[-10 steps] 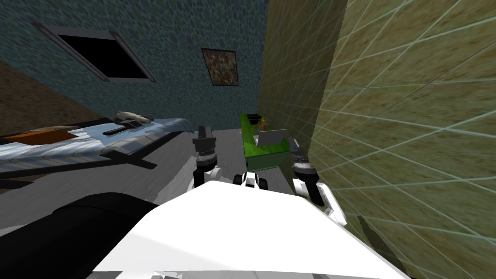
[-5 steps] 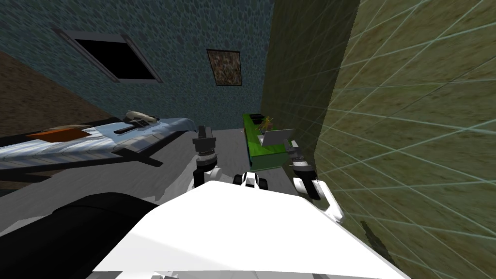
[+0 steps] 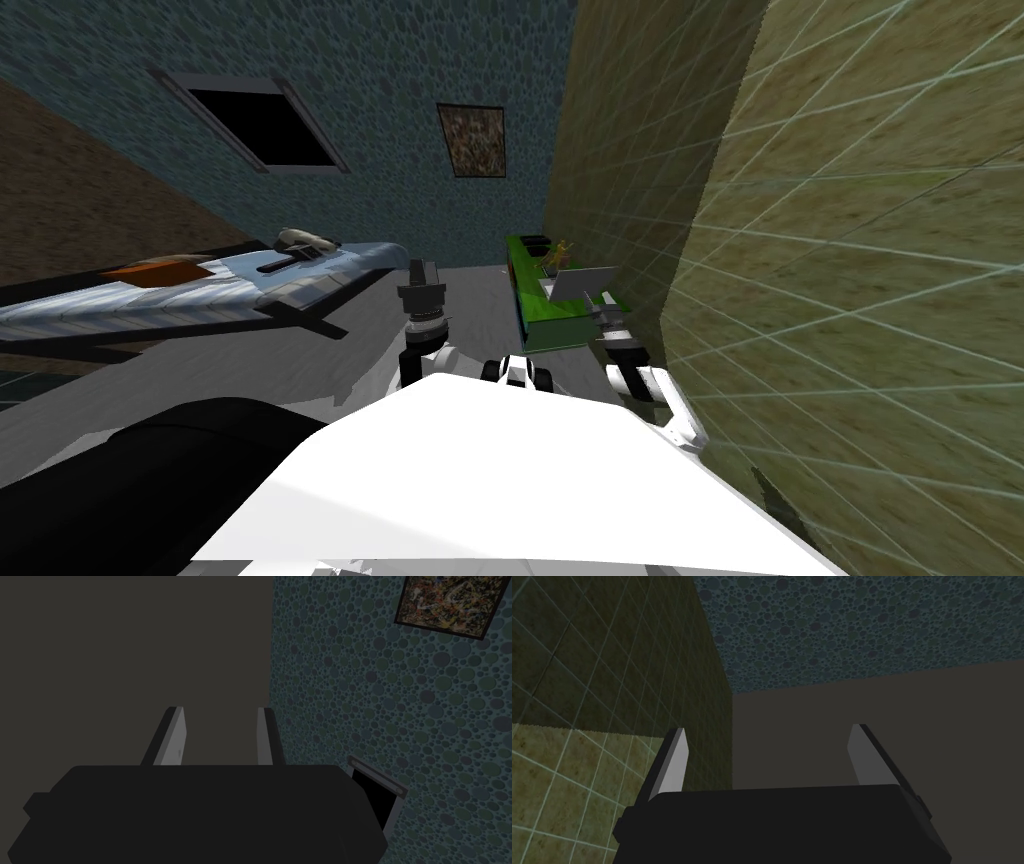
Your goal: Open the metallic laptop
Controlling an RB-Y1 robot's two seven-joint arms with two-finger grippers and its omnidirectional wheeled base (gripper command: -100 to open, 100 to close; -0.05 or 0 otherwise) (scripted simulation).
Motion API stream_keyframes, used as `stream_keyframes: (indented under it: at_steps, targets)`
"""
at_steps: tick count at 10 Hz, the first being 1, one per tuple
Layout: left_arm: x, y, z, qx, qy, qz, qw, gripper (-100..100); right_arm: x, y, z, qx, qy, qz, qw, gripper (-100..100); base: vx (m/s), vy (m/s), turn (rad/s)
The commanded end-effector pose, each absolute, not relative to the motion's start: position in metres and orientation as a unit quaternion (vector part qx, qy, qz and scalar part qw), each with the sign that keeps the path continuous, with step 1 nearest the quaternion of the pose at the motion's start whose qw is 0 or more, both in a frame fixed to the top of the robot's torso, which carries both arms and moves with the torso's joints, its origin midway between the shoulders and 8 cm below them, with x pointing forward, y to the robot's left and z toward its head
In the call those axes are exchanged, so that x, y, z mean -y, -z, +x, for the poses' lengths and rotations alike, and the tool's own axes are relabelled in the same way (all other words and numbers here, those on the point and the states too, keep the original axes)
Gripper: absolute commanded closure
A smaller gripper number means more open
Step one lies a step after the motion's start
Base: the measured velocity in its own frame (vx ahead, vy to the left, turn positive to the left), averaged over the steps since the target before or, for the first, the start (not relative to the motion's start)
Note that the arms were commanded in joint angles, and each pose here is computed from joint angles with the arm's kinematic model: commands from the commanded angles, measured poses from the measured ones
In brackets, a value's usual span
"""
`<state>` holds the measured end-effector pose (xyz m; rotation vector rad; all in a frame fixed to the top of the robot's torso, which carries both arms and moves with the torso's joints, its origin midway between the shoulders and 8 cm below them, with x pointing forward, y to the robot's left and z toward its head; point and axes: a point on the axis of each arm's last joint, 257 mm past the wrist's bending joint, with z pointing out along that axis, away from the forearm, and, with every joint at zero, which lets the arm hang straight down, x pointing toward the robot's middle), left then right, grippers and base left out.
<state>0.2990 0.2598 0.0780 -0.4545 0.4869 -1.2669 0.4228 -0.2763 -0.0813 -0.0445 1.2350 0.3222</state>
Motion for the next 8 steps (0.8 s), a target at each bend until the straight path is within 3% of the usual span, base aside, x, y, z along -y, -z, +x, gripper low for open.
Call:
stream_keyframes:
  at_steps: [1,8]
  targets:
    - [-0.26,-0.078,0.299,-0.223,0.581,-0.208,0.755,0,0.288,0.097,0.435,-0.594,-0.092,-0.054,0.798,-100,-0.017,0.088,0.058]
    - [-0.26,-0.078,0.299,-0.223,0.581,-0.208,0.755,0,0.341,0.143,0.465,-0.632,0.083,-0.161,0.753,-100,0.0,0.103,0.097]
